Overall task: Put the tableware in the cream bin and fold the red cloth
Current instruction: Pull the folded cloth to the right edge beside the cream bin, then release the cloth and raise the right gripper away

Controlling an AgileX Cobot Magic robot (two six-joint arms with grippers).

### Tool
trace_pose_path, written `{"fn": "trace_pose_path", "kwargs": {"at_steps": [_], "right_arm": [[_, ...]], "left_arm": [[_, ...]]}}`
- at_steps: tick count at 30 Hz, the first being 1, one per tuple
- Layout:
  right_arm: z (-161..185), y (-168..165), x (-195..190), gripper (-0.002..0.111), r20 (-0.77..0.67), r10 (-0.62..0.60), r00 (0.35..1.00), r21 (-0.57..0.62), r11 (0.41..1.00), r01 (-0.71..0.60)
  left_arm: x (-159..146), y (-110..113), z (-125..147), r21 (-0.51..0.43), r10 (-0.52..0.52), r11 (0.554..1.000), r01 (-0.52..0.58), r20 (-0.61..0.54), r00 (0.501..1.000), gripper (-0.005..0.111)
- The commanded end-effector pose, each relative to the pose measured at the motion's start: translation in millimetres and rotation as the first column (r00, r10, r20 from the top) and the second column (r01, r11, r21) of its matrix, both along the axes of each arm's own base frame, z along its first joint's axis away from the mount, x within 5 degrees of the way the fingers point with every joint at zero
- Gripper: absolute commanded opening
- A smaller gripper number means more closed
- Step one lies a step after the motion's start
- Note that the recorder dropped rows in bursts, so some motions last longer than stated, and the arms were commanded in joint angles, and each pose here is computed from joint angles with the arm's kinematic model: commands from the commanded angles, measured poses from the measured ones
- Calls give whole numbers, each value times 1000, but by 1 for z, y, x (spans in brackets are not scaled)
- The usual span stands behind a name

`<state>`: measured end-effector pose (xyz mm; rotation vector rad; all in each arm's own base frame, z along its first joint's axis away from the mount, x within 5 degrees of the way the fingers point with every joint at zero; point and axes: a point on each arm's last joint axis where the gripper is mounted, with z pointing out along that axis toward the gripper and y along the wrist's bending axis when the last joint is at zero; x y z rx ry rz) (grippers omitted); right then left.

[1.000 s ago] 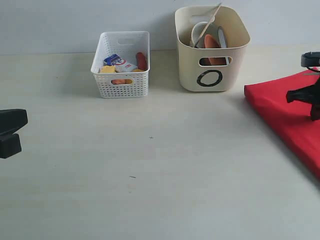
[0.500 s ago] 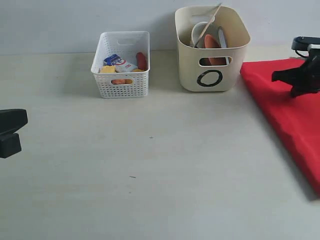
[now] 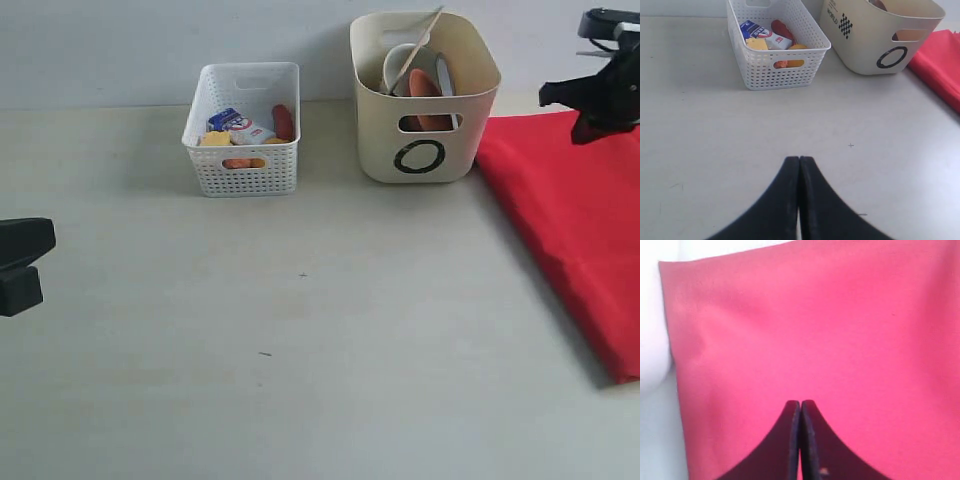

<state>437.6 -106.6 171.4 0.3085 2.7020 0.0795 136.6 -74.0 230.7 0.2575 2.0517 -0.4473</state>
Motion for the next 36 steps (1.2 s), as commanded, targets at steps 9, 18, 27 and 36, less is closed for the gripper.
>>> {"fn": "trace_pose_path", "kwargs": {"at_steps": [9, 18, 27, 36], "right_arm": [[-82, -22, -11, 0, -187, -23, 982, 32, 999, 29], [-90, -4, 28, 0, -33, 41, 999, 23, 999, -40], [-42, -8, 47, 0, 76, -11, 997, 33, 999, 9], [42, -3, 30, 0, 200, 89, 976, -52, 995, -80]], "left_arm": [[-1, 0, 0, -18, 2, 1000, -1, 3, 1000, 0], [-1, 0, 1, -24, -3, 1000, 4, 9, 1000, 0], [-1, -2, 2, -27, -17, 999, 18, 24, 1000, 0], [-1, -2, 2, 10, -38, 999, 37, 43, 998, 0]]}}
